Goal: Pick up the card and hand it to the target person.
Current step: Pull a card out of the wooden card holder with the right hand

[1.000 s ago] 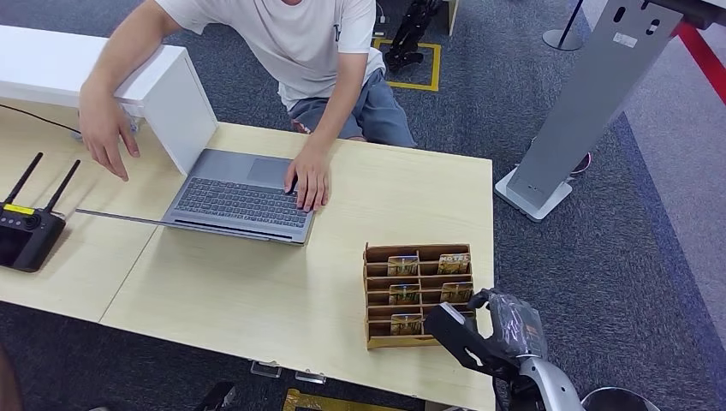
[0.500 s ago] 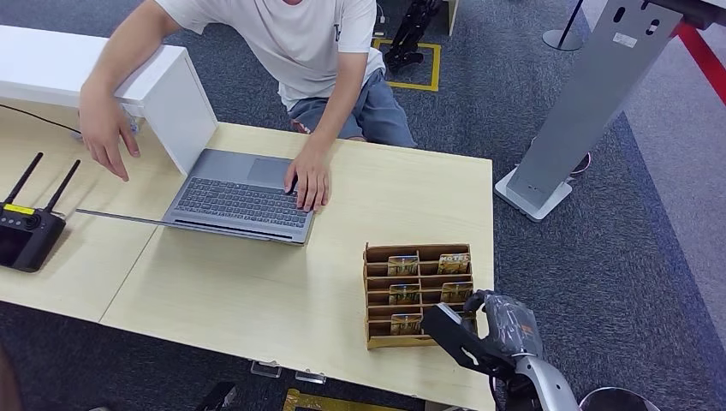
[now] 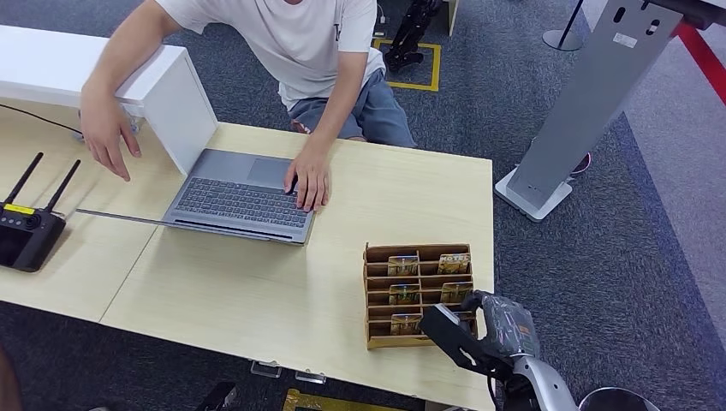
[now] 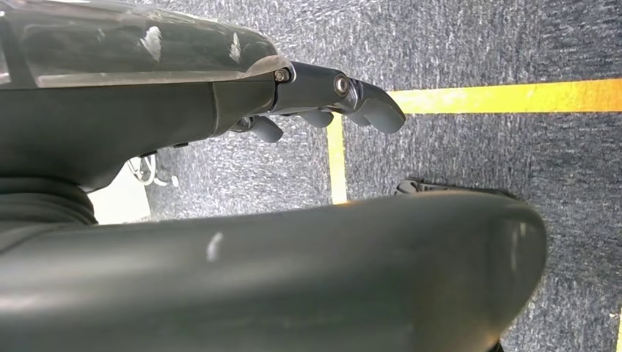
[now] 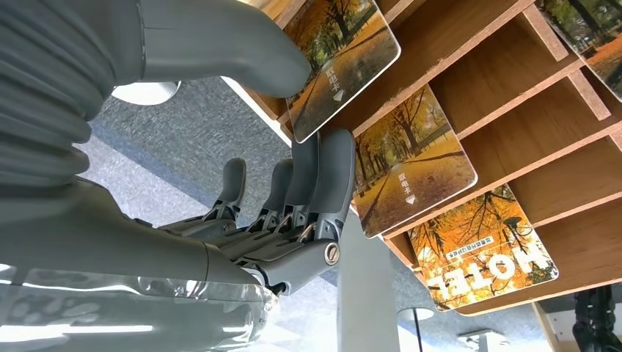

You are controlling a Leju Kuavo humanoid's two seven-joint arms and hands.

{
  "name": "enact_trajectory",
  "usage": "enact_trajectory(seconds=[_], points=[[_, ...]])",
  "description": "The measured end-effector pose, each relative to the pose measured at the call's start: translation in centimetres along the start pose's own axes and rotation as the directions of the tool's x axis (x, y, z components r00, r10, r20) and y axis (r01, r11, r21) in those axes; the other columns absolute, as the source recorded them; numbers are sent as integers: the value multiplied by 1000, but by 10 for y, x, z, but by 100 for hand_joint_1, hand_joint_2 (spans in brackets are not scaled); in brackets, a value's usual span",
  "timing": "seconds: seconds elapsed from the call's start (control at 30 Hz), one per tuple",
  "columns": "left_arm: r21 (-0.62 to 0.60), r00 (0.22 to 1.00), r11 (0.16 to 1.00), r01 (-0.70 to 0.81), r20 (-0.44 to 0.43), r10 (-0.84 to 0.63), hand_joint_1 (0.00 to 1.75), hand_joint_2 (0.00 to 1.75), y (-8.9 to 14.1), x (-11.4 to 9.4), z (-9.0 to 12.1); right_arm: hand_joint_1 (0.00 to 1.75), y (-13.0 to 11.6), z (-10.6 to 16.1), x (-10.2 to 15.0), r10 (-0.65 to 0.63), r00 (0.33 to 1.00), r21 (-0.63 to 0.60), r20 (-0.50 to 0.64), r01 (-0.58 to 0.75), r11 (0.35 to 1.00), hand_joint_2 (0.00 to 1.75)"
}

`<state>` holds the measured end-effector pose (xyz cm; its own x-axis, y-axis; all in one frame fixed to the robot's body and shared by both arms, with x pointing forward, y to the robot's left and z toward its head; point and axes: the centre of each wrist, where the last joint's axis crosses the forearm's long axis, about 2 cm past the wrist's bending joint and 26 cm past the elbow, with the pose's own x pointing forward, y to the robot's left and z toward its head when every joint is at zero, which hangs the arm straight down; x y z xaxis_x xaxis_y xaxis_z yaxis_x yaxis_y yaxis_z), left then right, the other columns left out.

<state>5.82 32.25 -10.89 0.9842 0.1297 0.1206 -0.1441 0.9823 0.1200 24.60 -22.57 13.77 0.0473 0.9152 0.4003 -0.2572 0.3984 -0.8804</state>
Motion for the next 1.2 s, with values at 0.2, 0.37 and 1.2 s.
enact_trajectory(seconds=[0.2,0.37,1.2], points=[[0,1000,1000,1,0,-1,0,0,0,0,0,103,0,0,0,0,1000,0,2,0,1000,175],[0,1000,1000,3,1,-3,0,0,0,0,0,128,0,0,0,-1,1000,2,3,1,1000,175],[0,1000,1000,6,1,-6,0,0,0,0,0,128,1,-4,1,-14,1000,30,7,14,999,175]])
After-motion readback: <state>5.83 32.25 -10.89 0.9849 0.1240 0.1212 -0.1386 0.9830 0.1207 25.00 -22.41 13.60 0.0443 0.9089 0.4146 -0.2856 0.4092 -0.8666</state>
